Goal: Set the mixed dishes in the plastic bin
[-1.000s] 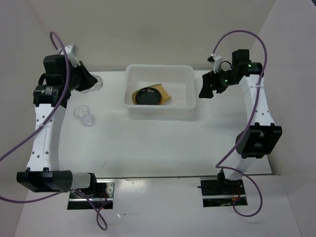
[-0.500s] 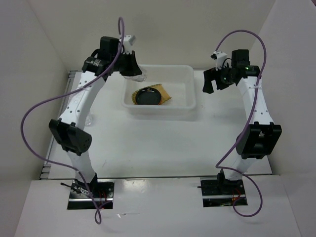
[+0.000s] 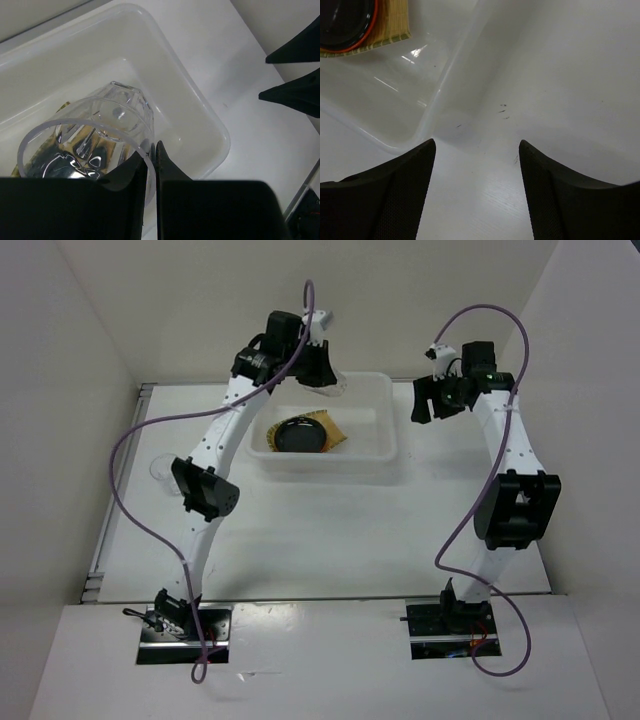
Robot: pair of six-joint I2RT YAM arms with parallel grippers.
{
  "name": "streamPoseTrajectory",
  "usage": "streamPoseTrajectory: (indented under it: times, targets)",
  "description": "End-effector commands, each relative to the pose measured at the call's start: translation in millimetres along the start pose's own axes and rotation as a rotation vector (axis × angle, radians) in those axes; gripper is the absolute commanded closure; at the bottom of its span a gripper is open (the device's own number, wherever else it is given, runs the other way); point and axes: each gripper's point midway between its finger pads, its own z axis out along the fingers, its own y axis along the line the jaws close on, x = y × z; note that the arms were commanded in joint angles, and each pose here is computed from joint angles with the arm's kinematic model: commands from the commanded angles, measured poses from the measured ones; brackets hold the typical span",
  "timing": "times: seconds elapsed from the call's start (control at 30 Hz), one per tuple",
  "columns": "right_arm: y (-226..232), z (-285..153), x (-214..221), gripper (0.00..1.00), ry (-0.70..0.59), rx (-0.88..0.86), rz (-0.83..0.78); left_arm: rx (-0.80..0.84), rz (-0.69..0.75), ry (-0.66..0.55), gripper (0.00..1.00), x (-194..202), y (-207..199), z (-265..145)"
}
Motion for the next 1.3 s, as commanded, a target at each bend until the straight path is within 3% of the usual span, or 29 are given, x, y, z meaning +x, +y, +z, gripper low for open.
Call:
streamPoseTrajectory:
  times: [0.0, 0.23, 0.4, 0.9, 1.27]
  targets:
    - [-4.3, -2.9, -22.2, 0.28, -0.068, 0.023, -0.009, 0.085, 0.036, -0.105, 1.00, -28.3, -32.7, 2.6]
    - [-3.0, -6.0, -13.0, 0.31, -0.063, 0.019, 0.000, 0.183, 0.013, -0.102, 1.00, -2.6, -57.0, 58.8]
    - [-10.2, -14.6, -4.4, 0.26, -0.063, 0.031, 0.023, 0.140, 0.049, -0.020, 0.98, 40.9, -65.6, 95.4]
    - [-14.2, -26.7, -2.0, 0.16, -0.099, -0.001, 0.059, -0.094, 0.039, 0.244, 0.96, 137.6, -33.1, 126.1]
    - [-10.8, -20.7, 13.3, 0.15, -0.088, -0.048, 0.075, -0.102, 0.037, 0.363, 0.93, 178.6, -47.0, 128.1]
